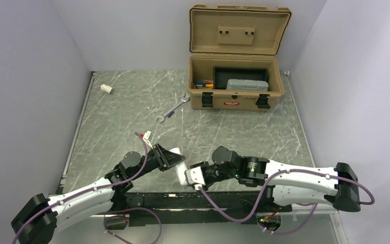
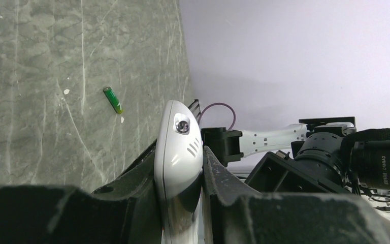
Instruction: Load the batteries into the remote control
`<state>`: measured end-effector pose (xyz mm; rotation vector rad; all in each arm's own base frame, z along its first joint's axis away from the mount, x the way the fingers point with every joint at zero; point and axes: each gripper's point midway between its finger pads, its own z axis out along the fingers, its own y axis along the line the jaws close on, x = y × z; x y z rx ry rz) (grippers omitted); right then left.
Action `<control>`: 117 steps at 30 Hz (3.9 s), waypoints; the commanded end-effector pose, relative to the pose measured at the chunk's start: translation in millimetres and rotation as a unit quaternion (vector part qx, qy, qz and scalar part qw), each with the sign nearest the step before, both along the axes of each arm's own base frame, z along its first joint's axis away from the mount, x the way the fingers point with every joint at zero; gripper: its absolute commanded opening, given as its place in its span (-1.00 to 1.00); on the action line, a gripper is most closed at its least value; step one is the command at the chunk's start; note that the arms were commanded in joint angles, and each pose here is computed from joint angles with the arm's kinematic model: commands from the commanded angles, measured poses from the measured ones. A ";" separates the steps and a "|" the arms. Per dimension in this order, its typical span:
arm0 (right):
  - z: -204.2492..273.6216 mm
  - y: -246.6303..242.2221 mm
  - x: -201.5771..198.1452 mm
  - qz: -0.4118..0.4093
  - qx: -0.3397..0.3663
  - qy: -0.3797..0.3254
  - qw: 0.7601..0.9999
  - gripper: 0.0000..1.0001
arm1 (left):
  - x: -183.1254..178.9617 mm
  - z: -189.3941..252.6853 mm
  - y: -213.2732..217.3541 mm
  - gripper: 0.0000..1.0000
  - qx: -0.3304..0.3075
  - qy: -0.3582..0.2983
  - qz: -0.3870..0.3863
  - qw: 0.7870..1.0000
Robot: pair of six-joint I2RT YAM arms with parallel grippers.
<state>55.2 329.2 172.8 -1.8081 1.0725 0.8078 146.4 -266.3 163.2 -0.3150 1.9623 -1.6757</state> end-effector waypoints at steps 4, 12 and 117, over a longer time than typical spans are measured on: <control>26.4 15.8 10.7 -0.002 0.040 -0.040 0.998 -0.08 | -0.7 25.8 0.1 -1.00 -0.038 -0.023 -0.002 0.999; 22.9 18.6 19.8 -0.012 0.028 -0.062 0.998 -0.09 | -1.0 26.1 -0.1 -1.00 -0.037 -0.024 -0.003 0.999; 35.5 19.3 35.4 -0.017 0.001 -0.117 0.993 -0.09 | -0.8 23.5 -4.1 -1.00 -0.023 -0.025 -0.011 0.999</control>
